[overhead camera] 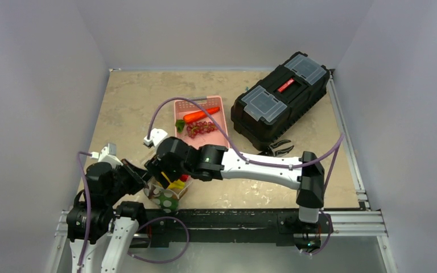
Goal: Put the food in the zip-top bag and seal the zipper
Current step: Adjust the fake fruit in the zipper food storage bag.
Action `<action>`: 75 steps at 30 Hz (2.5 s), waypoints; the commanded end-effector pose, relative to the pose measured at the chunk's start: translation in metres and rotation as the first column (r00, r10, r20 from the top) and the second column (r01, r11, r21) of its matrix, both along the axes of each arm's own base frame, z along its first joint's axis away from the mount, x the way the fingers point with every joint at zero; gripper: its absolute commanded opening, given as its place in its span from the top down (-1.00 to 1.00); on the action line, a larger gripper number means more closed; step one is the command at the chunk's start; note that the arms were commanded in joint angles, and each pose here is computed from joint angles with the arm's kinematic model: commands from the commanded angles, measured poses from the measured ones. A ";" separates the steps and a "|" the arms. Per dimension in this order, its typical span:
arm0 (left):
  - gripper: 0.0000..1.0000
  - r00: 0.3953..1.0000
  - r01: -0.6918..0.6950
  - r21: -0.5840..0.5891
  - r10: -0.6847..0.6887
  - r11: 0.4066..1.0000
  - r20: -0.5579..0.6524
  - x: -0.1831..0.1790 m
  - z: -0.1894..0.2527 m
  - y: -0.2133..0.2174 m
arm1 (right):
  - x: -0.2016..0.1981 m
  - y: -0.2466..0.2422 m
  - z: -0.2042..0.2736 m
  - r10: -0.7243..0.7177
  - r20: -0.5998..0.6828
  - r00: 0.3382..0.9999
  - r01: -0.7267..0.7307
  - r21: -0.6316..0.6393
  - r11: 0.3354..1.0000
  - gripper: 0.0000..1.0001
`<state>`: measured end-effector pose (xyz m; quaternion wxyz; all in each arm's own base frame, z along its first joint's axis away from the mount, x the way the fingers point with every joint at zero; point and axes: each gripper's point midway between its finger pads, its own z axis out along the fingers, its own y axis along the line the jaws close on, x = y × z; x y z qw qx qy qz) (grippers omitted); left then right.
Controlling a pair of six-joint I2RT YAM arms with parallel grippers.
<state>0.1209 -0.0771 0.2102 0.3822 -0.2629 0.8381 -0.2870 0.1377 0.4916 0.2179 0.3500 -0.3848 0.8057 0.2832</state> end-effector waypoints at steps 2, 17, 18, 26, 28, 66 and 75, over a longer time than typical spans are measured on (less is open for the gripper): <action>1.00 0.999 0.006 0.006 -0.006 1.000 0.037 0.007 0.012 0.000 | 0.006 -0.008 -0.019 0.003 0.176 0.984 0.033 -0.202 0.979 -0.27; 1.00 0.999 0.003 0.008 -0.003 1.000 0.032 0.008 0.011 0.000 | 0.003 0.002 0.013 -0.050 0.031 0.998 0.049 0.027 0.998 1.00; 1.00 1.000 0.003 0.008 -0.003 1.000 0.030 0.008 0.010 0.000 | 0.004 0.002 0.015 -0.037 -0.033 0.999 0.039 0.063 0.997 1.00; 1.00 0.999 0.000 0.007 0.000 1.000 0.034 0.007 0.011 0.000 | 0.012 -0.002 0.021 0.065 -0.454 0.889 0.054 0.244 0.968 1.00; 1.00 0.999 -0.001 0.004 0.001 1.000 0.036 0.007 0.012 0.000 | 0.014 -0.001 0.011 0.044 -0.536 0.843 0.100 0.238 0.966 1.00; 1.00 0.997 0.028 -0.011 -0.027 1.000 0.075 -0.002 0.032 -0.004 | 0.036 0.005 0.020 -0.004 -0.506 0.863 0.239 0.402 0.884 0.18; 1.00 0.998 0.007 0.009 -0.008 1.000 0.055 0.000 0.023 0.001 | 0.003 -0.031 0.050 0.128 -0.227 0.965 -0.060 0.285 0.957 -0.46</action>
